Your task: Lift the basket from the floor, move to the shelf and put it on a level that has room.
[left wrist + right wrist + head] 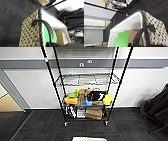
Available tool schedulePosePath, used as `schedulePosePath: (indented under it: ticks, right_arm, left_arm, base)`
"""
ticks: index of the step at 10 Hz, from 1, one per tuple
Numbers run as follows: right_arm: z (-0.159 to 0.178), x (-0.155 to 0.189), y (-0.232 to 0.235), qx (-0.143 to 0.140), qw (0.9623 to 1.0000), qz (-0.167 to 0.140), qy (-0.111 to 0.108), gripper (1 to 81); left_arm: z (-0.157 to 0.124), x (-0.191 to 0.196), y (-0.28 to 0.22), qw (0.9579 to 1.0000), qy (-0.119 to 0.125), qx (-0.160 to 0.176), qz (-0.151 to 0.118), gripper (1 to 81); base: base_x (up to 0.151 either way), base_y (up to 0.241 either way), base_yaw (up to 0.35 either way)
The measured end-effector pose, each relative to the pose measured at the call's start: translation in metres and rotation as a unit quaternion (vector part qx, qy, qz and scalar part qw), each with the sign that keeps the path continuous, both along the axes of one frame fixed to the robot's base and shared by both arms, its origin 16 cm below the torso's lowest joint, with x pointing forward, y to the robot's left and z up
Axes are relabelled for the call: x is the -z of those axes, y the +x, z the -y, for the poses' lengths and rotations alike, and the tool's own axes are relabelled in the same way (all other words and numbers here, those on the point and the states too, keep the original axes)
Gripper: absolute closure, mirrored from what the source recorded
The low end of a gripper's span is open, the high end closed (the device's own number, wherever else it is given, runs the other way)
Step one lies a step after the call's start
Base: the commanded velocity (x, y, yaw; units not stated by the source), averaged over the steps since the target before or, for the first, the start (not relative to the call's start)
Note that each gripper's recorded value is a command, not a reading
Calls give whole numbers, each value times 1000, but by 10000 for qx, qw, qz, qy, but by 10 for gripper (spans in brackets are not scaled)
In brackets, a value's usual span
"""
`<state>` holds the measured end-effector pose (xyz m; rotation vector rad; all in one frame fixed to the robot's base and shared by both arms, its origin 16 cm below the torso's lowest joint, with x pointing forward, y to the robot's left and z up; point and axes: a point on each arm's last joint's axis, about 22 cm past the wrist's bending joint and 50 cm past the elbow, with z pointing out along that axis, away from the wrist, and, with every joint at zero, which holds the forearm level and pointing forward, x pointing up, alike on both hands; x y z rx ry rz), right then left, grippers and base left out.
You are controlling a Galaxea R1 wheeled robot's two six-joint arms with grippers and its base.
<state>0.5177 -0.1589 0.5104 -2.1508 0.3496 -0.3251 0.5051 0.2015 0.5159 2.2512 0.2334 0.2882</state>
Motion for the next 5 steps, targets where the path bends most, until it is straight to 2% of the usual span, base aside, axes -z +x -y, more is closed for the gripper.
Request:
schedulePosePath:
  ticks: [3,5]
  right_arm:
    - [-10,-32,26,-115,9998,149,40,811]
    - [-12,-40,24,-223,9997,58,3,811]
  left_arm:
    - [-12,-17,3,9978,-153,-625,151,811]
    - [-9,-23,-4,9976,-191,-668,62,811]
  base:
    - [0,0,0]
    - [0,0,0]
